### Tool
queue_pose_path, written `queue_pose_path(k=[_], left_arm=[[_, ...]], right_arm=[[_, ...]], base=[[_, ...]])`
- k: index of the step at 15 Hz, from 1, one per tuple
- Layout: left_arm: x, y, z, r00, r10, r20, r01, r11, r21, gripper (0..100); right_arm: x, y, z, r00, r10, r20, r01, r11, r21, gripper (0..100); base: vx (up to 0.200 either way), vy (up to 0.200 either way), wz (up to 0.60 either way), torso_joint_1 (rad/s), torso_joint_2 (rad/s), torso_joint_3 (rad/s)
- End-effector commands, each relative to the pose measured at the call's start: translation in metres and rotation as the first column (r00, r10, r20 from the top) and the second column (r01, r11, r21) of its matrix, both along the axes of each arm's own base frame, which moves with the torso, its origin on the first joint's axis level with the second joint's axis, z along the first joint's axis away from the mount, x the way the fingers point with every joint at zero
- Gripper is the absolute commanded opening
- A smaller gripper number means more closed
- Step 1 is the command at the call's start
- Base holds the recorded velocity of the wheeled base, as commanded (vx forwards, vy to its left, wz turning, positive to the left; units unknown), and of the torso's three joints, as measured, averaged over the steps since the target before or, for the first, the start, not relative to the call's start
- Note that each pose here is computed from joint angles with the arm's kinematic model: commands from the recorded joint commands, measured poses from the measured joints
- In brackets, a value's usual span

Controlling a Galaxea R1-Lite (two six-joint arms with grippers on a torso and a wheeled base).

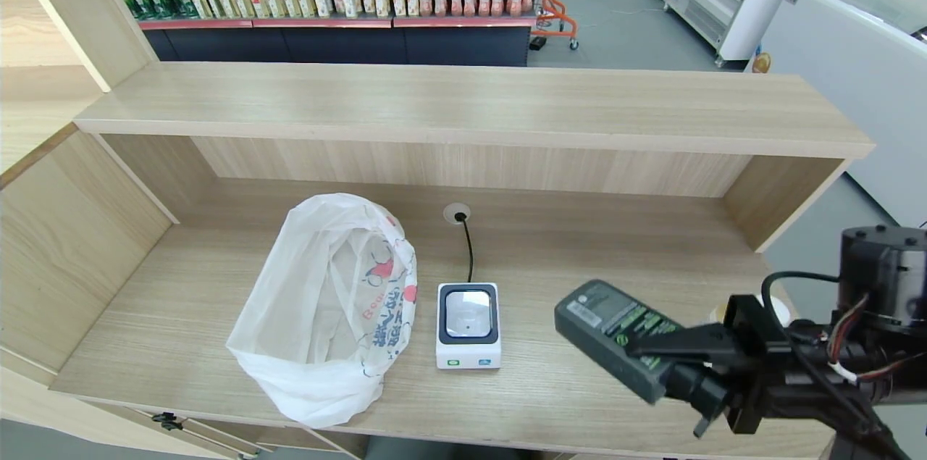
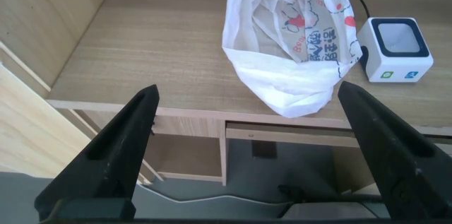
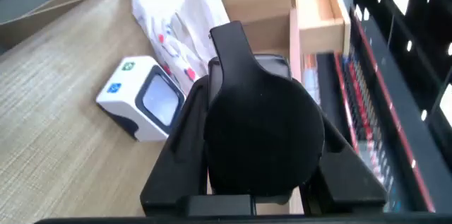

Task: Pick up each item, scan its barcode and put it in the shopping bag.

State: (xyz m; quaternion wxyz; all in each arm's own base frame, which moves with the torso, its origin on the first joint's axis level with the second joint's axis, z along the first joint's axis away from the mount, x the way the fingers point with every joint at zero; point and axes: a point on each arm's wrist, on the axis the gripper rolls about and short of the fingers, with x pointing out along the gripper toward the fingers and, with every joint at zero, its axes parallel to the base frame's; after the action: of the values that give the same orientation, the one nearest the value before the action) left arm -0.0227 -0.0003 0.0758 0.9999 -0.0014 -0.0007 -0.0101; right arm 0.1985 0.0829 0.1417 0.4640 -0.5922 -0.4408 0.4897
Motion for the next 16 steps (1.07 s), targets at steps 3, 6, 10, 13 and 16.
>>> queue_pose_path(k=[3,6,10,13,16], left_arm=[[0.000,0.000,0.000,1.000,0.000,0.000,0.000,1.000,0.000,100],[0.000,0.000,0.000,1.000,0.000,0.000,0.000,1.000,0.000,100],[0.000,0.000,0.000,1.000,0.000,0.000,0.000,1.000,0.000,100],[0.000,0.000,0.000,1.000,0.000,0.000,0.000,1.000,0.000,100],[0.000,0.000,0.000,1.000,0.000,0.000,0.000,1.000,0.000,100]], right_arm=[[-0.001,0.008,-0.043,0.965,0.252,0.072,-0.242,0.962,-0.130,0],[0.003,0.046,-0.051,0.896,0.420,0.143,-0.401,0.904,-0.147,0],[0.007,0.077,-0.060,0.840,0.515,0.169,-0.493,0.856,-0.155,0],[0.013,0.081,-0.063,0.834,0.518,0.188,-0.495,0.854,-0.158,0],[0.019,0.084,-0.061,0.825,0.516,0.229,-0.492,0.856,-0.159,0]], base=[[0.000,0.000,0.00,0.000,0.00,0.000],[0.000,0.000,0.00,0.000,0.00,0.000],[0.000,0.000,0.00,0.000,0.00,0.000],[0.000,0.000,0.00,0.000,0.00,0.000],[0.000,0.000,0.00,0.000,0.00,0.000]])
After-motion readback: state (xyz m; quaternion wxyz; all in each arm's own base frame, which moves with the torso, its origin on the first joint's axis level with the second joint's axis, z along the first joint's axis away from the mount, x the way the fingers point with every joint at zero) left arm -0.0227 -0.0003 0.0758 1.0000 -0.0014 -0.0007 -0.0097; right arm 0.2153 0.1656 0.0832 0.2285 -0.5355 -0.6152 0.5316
